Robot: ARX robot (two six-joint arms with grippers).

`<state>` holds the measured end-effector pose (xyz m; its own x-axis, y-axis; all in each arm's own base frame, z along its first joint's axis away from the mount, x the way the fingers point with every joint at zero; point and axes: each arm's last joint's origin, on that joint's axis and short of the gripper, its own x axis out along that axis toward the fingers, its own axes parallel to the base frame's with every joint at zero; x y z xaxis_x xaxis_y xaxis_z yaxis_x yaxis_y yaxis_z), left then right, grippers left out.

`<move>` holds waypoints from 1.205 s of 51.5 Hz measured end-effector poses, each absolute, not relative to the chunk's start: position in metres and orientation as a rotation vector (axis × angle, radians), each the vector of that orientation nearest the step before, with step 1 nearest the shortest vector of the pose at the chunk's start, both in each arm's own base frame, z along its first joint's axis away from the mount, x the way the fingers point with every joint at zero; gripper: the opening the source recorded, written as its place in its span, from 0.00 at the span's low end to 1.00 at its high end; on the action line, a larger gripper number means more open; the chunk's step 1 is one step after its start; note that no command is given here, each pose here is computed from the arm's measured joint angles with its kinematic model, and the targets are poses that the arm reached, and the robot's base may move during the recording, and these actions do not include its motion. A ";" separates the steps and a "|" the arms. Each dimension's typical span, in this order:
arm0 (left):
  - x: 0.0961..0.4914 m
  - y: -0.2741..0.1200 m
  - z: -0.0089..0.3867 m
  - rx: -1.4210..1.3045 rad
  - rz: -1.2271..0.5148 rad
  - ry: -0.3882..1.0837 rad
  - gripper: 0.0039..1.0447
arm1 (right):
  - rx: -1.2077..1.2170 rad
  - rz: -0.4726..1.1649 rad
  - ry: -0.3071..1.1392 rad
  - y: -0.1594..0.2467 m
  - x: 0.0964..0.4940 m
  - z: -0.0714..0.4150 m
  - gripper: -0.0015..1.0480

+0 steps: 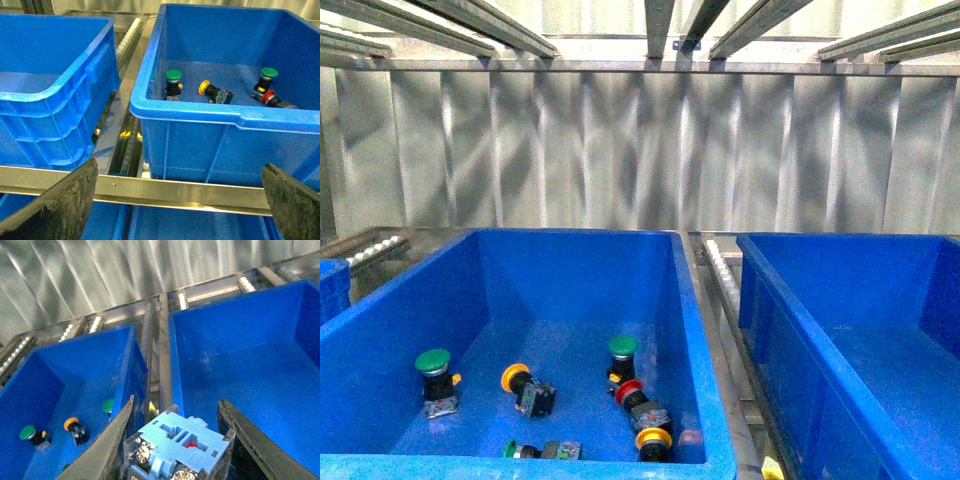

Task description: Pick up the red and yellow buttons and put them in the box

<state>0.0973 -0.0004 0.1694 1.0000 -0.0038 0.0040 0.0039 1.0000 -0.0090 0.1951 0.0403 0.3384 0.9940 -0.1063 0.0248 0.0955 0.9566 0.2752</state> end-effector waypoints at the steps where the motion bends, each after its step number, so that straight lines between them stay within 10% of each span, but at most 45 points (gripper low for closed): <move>1: 0.097 0.000 0.169 -0.009 -0.004 -0.004 0.93 | 0.280 -0.103 -0.038 0.040 0.194 0.337 0.39; 62: 0.097 0.000 0.170 -0.008 -0.007 -0.007 0.93 | 0.295 -0.351 -0.084 -0.063 0.236 0.326 0.39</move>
